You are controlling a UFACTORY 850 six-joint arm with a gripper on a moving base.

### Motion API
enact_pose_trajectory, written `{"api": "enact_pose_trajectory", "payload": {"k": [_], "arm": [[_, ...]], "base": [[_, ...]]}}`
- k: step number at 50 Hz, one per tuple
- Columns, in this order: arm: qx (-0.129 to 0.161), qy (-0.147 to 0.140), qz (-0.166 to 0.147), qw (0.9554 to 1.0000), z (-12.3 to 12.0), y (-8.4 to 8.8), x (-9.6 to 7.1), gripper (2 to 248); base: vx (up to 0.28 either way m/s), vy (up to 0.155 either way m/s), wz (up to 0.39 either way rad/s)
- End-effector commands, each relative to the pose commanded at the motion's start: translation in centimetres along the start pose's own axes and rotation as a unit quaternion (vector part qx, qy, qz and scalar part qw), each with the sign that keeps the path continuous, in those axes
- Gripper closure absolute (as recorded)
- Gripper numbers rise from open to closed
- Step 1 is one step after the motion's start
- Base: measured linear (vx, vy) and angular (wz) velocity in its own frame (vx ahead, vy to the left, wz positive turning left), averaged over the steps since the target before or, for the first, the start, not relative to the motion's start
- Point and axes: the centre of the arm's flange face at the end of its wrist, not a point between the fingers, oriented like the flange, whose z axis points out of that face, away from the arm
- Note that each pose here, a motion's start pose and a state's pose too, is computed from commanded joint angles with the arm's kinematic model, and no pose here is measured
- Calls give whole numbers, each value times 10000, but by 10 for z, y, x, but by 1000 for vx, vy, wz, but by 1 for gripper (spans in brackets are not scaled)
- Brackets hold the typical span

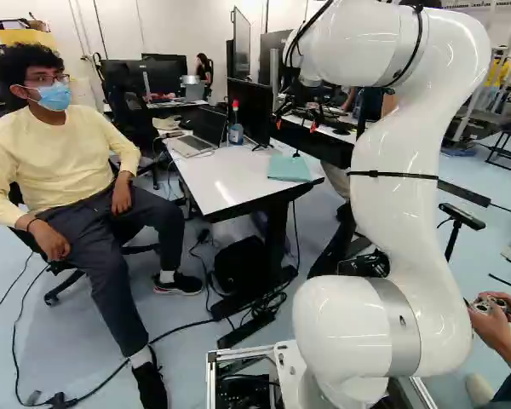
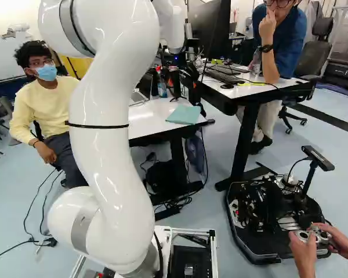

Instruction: Clean the table with the green towel

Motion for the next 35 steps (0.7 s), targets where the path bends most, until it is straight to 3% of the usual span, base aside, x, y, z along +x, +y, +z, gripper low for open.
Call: {"api": "enact_pose_trajectory", "payload": {"k": [35], "arm": [[38, 19, -86, 10000, 0, -13, -2, 3]], "base": [[0, 0, 0]]}}
